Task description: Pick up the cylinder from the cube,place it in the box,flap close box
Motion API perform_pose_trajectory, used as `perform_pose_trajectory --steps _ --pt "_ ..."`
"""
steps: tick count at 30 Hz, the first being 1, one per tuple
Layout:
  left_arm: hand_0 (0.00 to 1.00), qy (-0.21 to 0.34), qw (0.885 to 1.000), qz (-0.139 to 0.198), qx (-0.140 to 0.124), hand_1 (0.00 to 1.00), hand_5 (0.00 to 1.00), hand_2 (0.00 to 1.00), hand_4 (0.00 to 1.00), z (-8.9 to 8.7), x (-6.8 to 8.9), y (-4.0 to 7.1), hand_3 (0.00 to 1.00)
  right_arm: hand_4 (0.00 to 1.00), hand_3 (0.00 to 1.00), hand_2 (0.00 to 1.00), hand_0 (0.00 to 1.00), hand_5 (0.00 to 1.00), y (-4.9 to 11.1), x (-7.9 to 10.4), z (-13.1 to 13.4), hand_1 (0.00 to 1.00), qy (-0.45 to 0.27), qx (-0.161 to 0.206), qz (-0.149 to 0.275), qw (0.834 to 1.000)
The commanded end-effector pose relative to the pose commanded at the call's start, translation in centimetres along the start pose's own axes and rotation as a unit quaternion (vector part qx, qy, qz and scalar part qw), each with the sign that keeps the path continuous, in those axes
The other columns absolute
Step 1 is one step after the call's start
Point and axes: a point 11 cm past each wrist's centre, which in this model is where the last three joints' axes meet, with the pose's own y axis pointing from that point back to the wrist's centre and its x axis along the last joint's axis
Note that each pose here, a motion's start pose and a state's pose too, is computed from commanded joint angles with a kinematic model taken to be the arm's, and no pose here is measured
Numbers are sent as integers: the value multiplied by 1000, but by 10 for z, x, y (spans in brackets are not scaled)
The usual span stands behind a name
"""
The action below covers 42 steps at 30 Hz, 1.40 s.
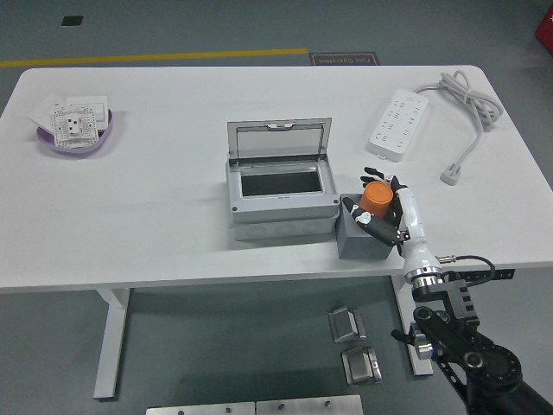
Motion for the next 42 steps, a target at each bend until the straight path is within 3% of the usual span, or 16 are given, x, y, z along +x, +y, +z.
perform_pose_trajectory --steps 1,2,7,8,13,14,42 --pt "626 0 1000 0 0 581 38 552 488 0 0 0 591 522 725 705 605 2 0 0 0 686 0 0 0 1000" --pt "626 0 1000 0 0 581 39 552 487 0 0 0 590 289 704 683 668 2 0 0 0 678 0 0 0 1000" --pt "626 0 1000 0 0 581 39 552 487 0 0 0 590 289 704 683 668 2 1 -1 0 678 1 -1 0 1000" --pt "626 0 1000 0 0 581 37 552 487 0 0 0 590 123 694 673 694 2 1 -2 1 671 1 -1 0 1000" --pt "626 0 1000 0 0 581 37 552 487 0 0 0 590 123 694 673 694 2 2 -3 1 671 0 -2 -3 1000" --pt "625 0 1000 0 0 581 36 552 488 0 0 0 590 2 683 661 687 2 2 -3 1 668 1 -2 -3 1000" --pt "626 -3 1000 0 2 582 42 553 491 -2 -2 0 591 2 667 657 686 2 -2 -3 -4 670 19 4 -4 1000"
